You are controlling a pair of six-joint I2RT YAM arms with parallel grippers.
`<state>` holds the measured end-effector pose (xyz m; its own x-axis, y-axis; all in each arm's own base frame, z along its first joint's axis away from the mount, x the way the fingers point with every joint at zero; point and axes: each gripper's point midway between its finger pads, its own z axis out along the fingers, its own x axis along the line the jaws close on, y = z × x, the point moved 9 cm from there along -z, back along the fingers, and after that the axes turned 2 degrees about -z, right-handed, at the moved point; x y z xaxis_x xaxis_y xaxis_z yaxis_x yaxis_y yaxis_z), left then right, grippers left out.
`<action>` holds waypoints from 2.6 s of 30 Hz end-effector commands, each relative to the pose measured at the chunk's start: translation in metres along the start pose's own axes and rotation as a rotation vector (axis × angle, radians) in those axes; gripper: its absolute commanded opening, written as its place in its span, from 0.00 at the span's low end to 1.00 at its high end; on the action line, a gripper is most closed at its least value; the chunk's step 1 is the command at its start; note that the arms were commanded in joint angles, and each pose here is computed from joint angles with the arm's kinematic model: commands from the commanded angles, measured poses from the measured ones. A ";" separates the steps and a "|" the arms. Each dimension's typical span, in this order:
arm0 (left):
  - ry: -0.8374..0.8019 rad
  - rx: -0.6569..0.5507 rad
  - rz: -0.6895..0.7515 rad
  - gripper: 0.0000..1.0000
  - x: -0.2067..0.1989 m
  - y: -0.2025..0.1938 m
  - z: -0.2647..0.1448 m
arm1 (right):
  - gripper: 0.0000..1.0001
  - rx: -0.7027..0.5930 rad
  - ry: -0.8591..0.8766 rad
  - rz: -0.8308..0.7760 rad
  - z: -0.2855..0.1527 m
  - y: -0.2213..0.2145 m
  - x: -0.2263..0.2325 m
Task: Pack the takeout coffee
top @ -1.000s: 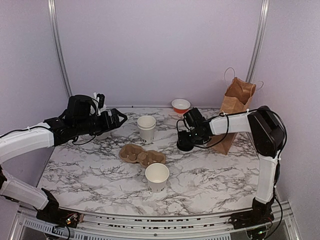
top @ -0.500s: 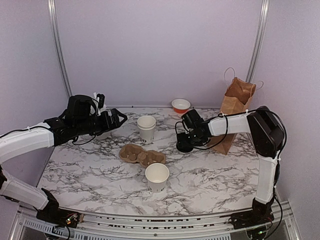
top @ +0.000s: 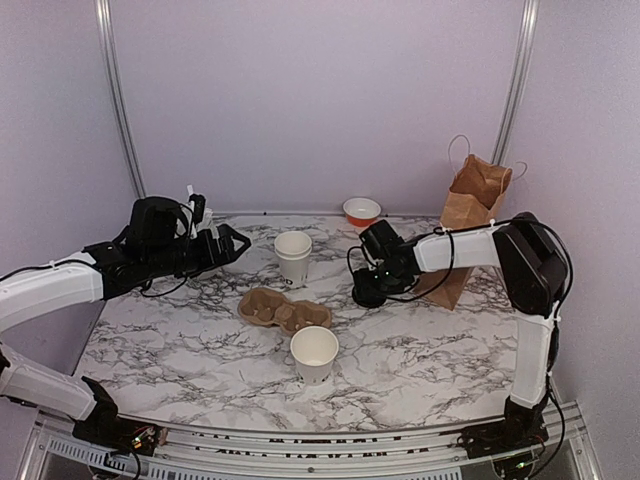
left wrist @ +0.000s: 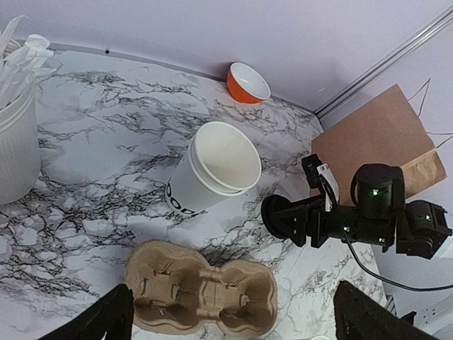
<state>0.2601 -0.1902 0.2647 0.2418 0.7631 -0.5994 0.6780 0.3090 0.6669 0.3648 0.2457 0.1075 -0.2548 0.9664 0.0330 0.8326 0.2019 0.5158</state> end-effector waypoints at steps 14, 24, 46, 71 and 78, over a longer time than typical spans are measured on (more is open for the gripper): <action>-0.058 0.027 0.015 0.99 0.001 -0.024 -0.006 | 0.63 -0.074 0.105 -0.090 -0.097 0.016 0.025; -0.078 0.049 -0.034 0.99 0.009 -0.042 -0.006 | 0.63 -0.108 0.208 -0.256 -0.167 -0.011 0.067; -0.051 0.122 -0.015 0.99 0.008 -0.068 -0.015 | 0.64 -0.086 0.330 -0.534 -0.212 -0.082 0.159; -0.043 0.152 0.009 0.99 0.006 -0.074 -0.008 | 0.64 -0.042 0.325 -0.599 -0.197 -0.093 0.180; -0.044 0.164 0.015 0.99 0.006 -0.076 -0.006 | 0.64 -0.018 0.288 -0.610 -0.189 -0.098 0.179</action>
<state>0.2069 -0.2040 0.2176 0.2751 0.7255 -0.6308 0.7702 0.2264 0.5963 0.1448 0.3644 0.2216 -0.8027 0.5961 -0.0175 0.4981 0.6863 0.5300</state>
